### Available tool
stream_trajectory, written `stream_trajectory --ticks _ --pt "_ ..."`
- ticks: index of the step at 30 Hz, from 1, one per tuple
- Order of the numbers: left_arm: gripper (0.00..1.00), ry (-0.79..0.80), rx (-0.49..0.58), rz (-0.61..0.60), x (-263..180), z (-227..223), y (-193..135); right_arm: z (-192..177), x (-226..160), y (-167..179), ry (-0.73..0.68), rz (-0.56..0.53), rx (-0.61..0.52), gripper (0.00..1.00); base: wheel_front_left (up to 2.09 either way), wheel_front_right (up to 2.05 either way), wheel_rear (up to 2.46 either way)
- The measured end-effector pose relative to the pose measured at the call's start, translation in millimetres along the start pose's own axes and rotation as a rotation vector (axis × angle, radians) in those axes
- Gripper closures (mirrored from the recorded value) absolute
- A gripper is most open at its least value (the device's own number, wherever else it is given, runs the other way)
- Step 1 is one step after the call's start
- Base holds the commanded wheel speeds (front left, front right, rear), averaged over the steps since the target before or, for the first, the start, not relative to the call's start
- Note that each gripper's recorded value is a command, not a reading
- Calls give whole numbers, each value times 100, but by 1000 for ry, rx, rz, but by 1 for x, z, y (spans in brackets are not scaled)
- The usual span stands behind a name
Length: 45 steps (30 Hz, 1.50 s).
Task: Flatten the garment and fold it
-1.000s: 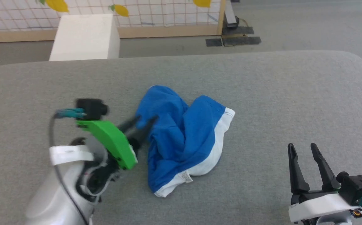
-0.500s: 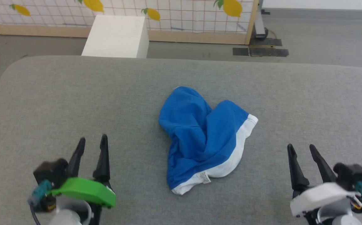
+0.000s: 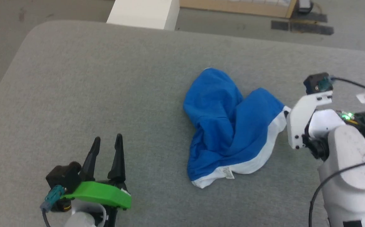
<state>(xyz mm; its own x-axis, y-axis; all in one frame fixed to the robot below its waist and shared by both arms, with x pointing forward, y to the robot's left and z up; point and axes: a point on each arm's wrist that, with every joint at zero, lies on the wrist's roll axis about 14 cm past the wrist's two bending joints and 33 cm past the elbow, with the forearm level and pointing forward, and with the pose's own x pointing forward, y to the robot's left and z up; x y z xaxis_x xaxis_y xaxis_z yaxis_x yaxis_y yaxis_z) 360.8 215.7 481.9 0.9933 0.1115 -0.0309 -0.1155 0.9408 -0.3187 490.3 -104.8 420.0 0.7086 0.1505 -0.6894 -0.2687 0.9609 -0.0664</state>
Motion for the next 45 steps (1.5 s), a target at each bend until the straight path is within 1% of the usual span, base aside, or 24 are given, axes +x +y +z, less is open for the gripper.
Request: stream_trajectory --ticks 3,4,6,8,9,10,11,15,17,19,22,23,24,26,29,30,31,35,36,38,39,40,42,45 --pt "0 3 1 7 7 -2 5 -1 19 4 65 -11 -58 0 0 0 0" --pt "0 26 5 21 10 -10 11 -10 36 11 111 -7 -101 0 0 0 0" --pt "0 44 3 33 10 -16 15 -22 46 17 153 6 -122 0 0 0 0" --pt "0 58 -2 47 9 -21 18 -23 53 23 164 19 -131 0 0 0 0" --pt "0 65 0 57 9 -24 21 -25 56 25 178 27 -132 25 0 0 0" --pt "0 72 1 62 8 -26 23 -24 59 27 184 35 -129 72 0 0 0" --pt "0 79 2 65 8 -28 25 -22 60 29 182 43 -123 100 0 0 0" --pt "0 83 1 58 8 -30 23 -15 57 33 143 67 -87 100 0 0 0" --pt "0 79 -4 46 8 -29 20 -8 51 22 98 57 -42 100 0 0 0" --pt "0 72 -10 32 9 -27 15 -4 42 1 56 26 14 100 0 0 0" --pt "0 68 -19 6 9 -27 7 -10 18 -45 2 -67 115 100 0 0 0" --pt "0 61 -29 -27 8 -25 -4 -38 -17 -89 -15 -173 234 100 0 0 0" --pt "0 60 -33 -38 7 -25 -8 -56 -30 -101 1 -211 270 100 0 0 0" --pt "0 61 -38 -61 6 -25 -16 -97 -54 -115 63 -263 333 100 0 0 0" --pt "0 79 -38 -89 5 -28 -24 -142 -80 -119 124 -290 407 100 0 0 0" --pt "0 86 -36 -99 4 -29 -26 -146 -85 -119 119 -292 423 68 0 0 0" --pt "0 94 -35 -111 4 -30 -30 -147 -89 -119 91 -281 458 0 0 0 0" --pt "0 101 -39 -149 5 -29 -42 -125 -102 -130 -127 -283 546 0 0 0 0" --pt "0 105 -50 -162 6 -27 -47 -116 -109 -138 -215 -301 570 0 0 0 0" --pt "0 114 -68 -193 6 -24 -57 -108 -120 -148 -312 -335 582 0 0 0 0" --pt "0 135 -80 -225 4 -25 -68 -107 -125 -152 -348 -348 593 0 0 0 0" --pt "0 156 -88 -254 2 -27 -77 -107 -129 -154 -369 -356 600 0 0 0 0" --pt "0 250 -104 -349 -6 -37 -106 -115 -135 -155 -384 -369 612 0 0 0 0" --pt "0 430 -81 -496 -25 -59 -149 -130 -137 -152 -366 -375 624 0 0 0 0"
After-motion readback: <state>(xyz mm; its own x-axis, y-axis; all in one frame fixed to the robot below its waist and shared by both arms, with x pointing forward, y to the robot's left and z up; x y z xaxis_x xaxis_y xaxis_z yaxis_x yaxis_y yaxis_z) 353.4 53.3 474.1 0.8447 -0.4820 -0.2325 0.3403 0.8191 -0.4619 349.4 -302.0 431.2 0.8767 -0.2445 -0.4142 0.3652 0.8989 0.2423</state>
